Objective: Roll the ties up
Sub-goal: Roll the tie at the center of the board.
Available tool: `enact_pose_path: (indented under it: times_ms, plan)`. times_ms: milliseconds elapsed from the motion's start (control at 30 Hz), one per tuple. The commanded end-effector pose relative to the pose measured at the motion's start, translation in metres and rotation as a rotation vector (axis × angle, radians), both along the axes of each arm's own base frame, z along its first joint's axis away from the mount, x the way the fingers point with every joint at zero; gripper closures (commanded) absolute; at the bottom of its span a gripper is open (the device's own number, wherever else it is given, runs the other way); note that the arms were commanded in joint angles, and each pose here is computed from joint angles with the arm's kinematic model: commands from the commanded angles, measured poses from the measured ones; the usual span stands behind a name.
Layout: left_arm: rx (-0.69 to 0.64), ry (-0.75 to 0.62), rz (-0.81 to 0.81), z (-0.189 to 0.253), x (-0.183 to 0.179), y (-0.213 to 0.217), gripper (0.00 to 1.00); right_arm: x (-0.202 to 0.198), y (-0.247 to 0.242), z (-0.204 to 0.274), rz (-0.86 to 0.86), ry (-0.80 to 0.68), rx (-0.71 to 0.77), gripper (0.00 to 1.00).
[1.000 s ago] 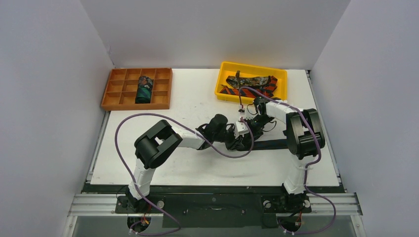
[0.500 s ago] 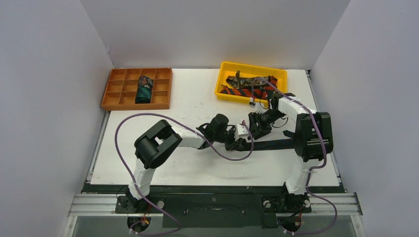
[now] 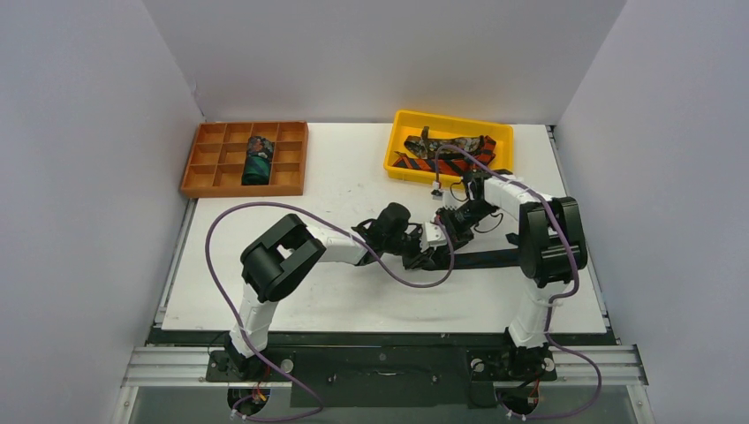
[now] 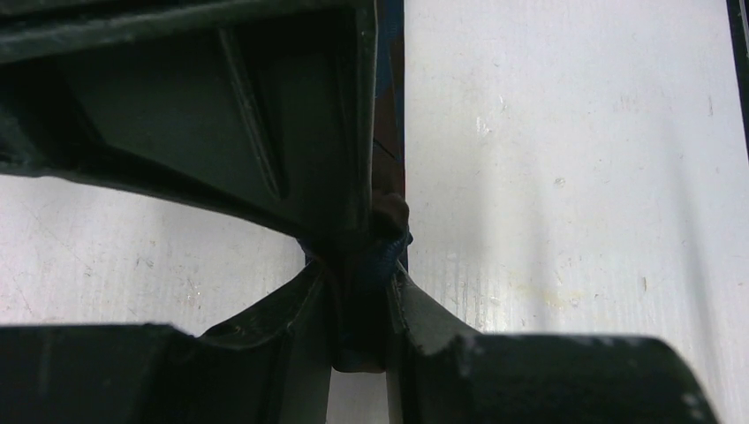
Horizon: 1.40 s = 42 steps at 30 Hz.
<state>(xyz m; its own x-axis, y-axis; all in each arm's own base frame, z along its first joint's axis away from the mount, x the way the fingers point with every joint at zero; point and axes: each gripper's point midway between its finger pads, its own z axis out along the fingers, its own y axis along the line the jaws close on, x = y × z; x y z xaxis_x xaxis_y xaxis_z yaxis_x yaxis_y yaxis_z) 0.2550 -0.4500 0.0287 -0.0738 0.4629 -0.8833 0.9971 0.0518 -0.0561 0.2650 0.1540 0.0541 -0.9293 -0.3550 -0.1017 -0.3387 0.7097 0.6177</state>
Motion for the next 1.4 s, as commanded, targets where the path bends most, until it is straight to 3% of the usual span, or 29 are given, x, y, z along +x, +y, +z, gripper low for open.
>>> enact_pose_path:
  times_ms: [0, 67, 367, 567, 967, 1033, 1233, 1367]
  plan:
    - [0.191, 0.128, -0.009, -0.055, -0.025, 0.031, 0.8, 0.001, -0.02, -0.02, 0.02, -0.007, -0.084, 1.0]
    - [0.183, 0.124, -0.004, -0.052, -0.023, 0.031, 0.73, 0.002, -0.029, -0.024, 0.034, -0.022, -0.11, 1.0]
    - [-0.001, 0.058, 0.017, 0.009, -0.011, 0.021, 0.21, 0.015, -0.055, -0.049, 0.021, -0.09, -0.243, 1.0]
    - [-0.029, 0.044, 0.054, 0.014, -0.011, 0.003, 0.12, 0.01, -0.054, -0.055, 0.006, -0.087, -0.243, 1.0]
    - [-0.02, 0.006, 0.191, -0.005, 0.024, -0.026, 0.15, 0.011, -0.04, -0.05, 0.003, -0.114, -0.207, 1.0]
    - [-0.006, -0.02, 0.161, -0.008, 0.022, -0.022, 0.22, 0.013, -0.031, -0.047, 0.006, -0.125, -0.19, 1.0]
    - [0.066, -0.023, 0.192, -0.02, 0.024, 0.029, 0.56, 0.021, 0.0, -0.036, 0.018, -0.17, -0.13, 1.0]
    - [0.144, -0.017, 0.19, -0.04, 0.006, 0.073, 0.65, 0.023, 0.015, -0.021, 0.014, -0.188, -0.086, 1.0]
